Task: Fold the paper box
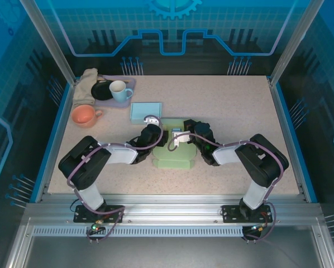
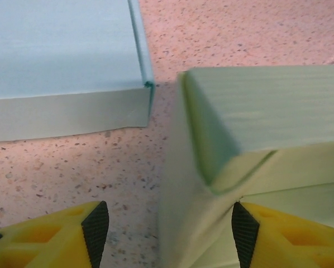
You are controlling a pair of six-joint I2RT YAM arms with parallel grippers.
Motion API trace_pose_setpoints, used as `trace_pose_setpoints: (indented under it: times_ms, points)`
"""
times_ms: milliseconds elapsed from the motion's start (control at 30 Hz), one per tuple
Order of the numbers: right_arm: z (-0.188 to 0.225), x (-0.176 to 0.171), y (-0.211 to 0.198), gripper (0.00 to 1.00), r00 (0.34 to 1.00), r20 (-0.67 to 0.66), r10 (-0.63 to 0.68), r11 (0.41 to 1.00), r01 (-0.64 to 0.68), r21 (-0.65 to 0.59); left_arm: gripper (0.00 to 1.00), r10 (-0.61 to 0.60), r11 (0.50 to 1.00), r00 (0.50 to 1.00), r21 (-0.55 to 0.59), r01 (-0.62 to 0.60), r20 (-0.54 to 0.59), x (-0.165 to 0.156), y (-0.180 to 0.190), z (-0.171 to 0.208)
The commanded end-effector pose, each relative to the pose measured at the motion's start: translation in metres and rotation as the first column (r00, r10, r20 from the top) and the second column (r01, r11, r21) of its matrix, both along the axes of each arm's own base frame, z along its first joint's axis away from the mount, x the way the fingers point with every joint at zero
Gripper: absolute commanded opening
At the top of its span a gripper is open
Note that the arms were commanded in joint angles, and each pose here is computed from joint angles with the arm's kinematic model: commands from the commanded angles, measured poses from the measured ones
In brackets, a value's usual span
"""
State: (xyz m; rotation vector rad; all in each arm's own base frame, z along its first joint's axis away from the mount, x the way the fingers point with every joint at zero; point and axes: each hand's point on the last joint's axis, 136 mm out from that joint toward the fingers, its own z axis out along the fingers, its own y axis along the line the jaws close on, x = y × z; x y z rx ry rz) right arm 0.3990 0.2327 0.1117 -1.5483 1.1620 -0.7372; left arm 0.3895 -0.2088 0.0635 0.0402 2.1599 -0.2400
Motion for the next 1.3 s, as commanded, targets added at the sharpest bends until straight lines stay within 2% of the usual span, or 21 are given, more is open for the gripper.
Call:
trace_pose_setpoints:
  times_ms: [0,100,167,200,300,333,400,467,567,633,733,800,867,967,1267]
  points:
    - [-0.009,-0.002,-0.006,0.0,0.999,-0.048,-0.013,1.0,0.013,0.004,0.61,-0.052,0.998,0.997,-0.018,0.053,0.054,0.009,-0.004,0.009]
    - [-0.011,-0.002,-0.006,0.0,0.998,-0.054,-0.012,1.0,0.012,-0.002,0.58,-0.073,0.997,0.995,-0.031,0.075,0.068,0.011,-0.008,0.013]
    - [-0.013,-0.001,-0.006,0.0,0.998,-0.058,-0.012,1.0,0.012,-0.003,0.53,-0.076,0.996,0.995,-0.04,0.079,0.069,0.014,-0.012,0.014]
    - [-0.013,-0.002,-0.006,0.0,0.998,-0.058,-0.012,1.0,0.012,-0.004,0.49,-0.068,0.997,0.996,-0.039,0.071,0.065,0.016,-0.012,0.013]
    - [-0.012,-0.001,-0.006,0.0,0.998,-0.055,-0.013,1.0,0.013,-0.003,0.27,-0.002,1.0,0.999,-0.008,0.002,0.042,0.023,-0.005,0.005]
    - [-0.012,-0.001,-0.007,0.0,0.998,-0.054,-0.015,1.0,0.015,-0.003,0.19,0.055,0.998,0.998,0.018,-0.056,0.037,0.026,0.003,0.002]
    - [-0.01,-0.001,-0.007,0.0,0.999,-0.048,-0.018,1.0,0.018,-0.001,0.11,0.216,0.972,0.975,0.081,-0.219,0.041,0.028,0.029,-0.001]
    - [-0.009,0.0,-0.008,0.0,0.999,-0.043,-0.023,1.0,0.023,0.001,0.06,0.427,0.891,0.903,0.149,-0.43,0.055,0.022,0.068,-0.002]
    - [-0.008,0.001,-0.008,0.0,0.999,-0.039,-0.027,1.0,0.027,0.004,0.06,0.548,0.806,0.833,0.221,-0.549,0.075,0.013,0.094,-0.003]
    - [-0.008,0.001,-0.008,0.0,0.999,-0.038,-0.028,1.0,0.028,0.003,0.07,0.566,0.788,0.821,0.245,-0.565,0.075,0.012,0.098,-0.005]
    - [-0.006,0.0,-0.008,0.0,0.999,-0.036,-0.028,1.0,0.028,0.009,0.08,0.566,0.789,0.822,0.25,-0.561,0.057,0.014,0.097,-0.01]
    - [-0.006,0.0,-0.009,0.0,0.999,-0.038,-0.028,1.0,0.028,0.013,0.1,0.533,0.816,0.845,0.237,-0.527,0.042,0.017,0.089,-0.012]
    - [-0.007,0.0,-0.008,0.0,0.999,-0.042,-0.026,1.0,0.027,0.012,0.15,0.447,0.876,0.895,0.196,-0.44,0.014,0.023,0.071,-0.016]
    - [-0.009,0.001,-0.007,0.0,0.999,-0.046,-0.025,1.0,0.025,0.01,0.21,0.335,0.934,0.942,0.137,-0.329,-0.02,0.027,0.048,-0.018]
    - [-0.012,0.001,-0.007,0.0,0.998,-0.054,-0.027,1.0,0.028,0.007,0.43,0.191,0.982,0.981,0.005,-0.191,-0.027,0.018,0.022,-0.003]
